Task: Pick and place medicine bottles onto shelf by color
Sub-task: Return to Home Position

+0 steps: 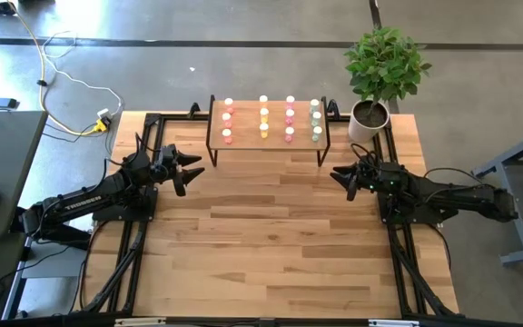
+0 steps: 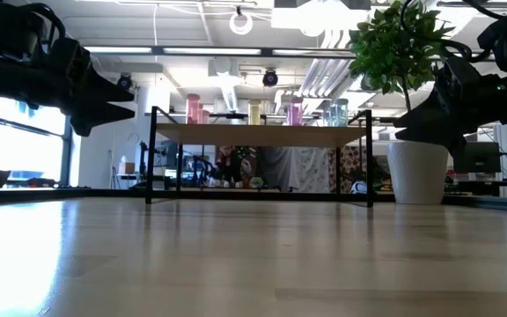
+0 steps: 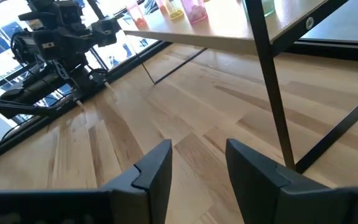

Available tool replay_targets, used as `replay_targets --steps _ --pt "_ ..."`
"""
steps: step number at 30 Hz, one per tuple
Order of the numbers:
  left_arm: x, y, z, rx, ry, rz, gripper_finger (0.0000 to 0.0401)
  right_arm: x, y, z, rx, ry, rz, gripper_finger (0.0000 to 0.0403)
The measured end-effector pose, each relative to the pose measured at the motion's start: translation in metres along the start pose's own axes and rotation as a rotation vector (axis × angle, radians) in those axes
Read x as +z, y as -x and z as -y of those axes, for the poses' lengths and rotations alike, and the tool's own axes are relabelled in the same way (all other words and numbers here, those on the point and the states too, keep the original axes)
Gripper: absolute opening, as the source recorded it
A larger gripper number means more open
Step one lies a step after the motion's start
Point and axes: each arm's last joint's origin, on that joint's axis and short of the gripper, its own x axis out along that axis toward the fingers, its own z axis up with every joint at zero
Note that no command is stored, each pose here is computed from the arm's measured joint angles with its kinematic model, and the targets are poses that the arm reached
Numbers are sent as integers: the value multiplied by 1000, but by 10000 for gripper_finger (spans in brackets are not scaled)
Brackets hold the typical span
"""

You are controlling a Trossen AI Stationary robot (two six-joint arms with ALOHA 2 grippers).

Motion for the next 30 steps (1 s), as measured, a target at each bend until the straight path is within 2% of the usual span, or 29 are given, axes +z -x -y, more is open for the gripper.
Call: replay_targets --steps 16,23,30 --pt "0 0 0 -3 0 0 234 0 0 0 0 0 -1 142" --pt "-2 -1 7 -64 -7 -25 234 0 0 0 0 0 -1 142" --pt "-3 -1 8 -75 -8 -28 234 0 0 0 0 0 -1 142"
